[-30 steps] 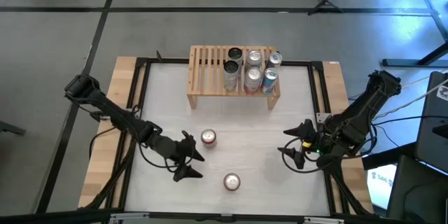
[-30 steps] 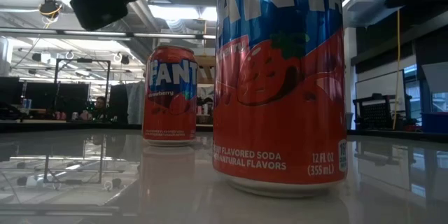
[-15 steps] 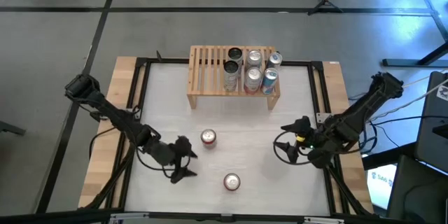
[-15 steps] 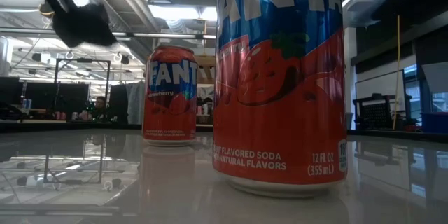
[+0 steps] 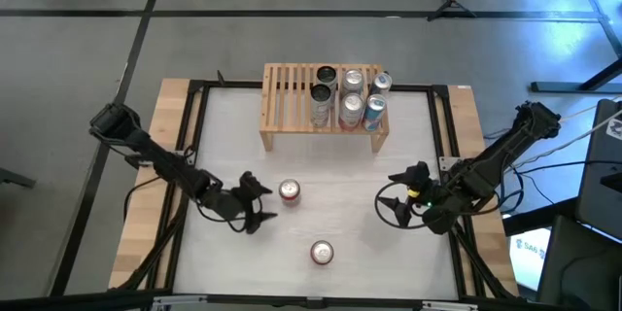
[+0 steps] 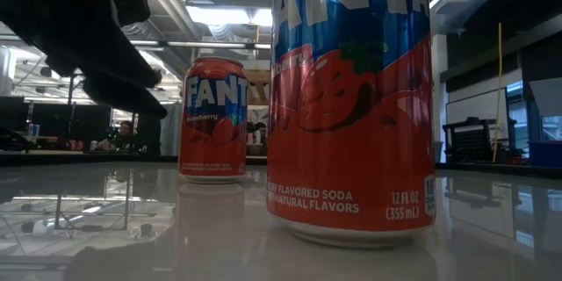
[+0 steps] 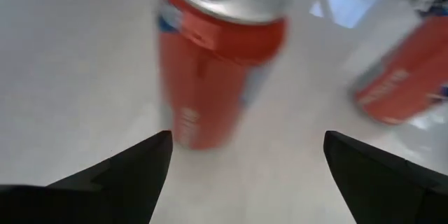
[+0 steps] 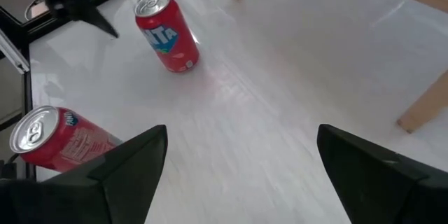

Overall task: Place canned beverage on shelf
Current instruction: Put the top red soda can on the shelf

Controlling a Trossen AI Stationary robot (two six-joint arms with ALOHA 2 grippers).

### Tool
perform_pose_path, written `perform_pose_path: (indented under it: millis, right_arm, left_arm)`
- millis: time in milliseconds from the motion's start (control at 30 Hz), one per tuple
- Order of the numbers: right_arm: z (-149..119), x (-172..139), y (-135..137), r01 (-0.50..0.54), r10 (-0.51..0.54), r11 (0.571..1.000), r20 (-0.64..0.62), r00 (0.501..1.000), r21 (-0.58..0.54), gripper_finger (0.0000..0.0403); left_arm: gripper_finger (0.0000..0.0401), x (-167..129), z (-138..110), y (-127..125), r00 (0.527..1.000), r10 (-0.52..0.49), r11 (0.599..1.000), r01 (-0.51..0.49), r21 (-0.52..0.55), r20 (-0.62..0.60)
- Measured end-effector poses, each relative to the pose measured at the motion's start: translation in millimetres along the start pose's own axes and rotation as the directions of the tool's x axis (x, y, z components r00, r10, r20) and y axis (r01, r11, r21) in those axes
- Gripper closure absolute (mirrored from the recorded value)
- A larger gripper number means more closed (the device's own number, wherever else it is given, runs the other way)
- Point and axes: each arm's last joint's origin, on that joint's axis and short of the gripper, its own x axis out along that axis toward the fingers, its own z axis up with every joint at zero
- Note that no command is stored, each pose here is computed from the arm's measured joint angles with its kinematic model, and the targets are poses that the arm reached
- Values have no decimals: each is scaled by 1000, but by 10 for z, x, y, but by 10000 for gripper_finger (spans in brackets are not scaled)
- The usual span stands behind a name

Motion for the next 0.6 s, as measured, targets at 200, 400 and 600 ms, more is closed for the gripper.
perform_pose_path:
  millis: [200, 400, 600]
  right_arm:
    - [0, 0, 0, 0, 0, 1000, 1, 1000, 0, 42]
    - [3, 0, 6, -5, 5, 1000, 3, 1000, 11, 42]
    - [2, -1, 6, -7, 7, 999, -2, 1000, 32, 42]
  left_arm:
    - [35, 130, 64, 109, 996, 75, 992, -80, 96, 51]
    - [35, 348, 95, 156, 999, 9, 993, -15, 114, 51]
    - [35, 497, 126, 178, 993, -13, 1000, 11, 14, 119]
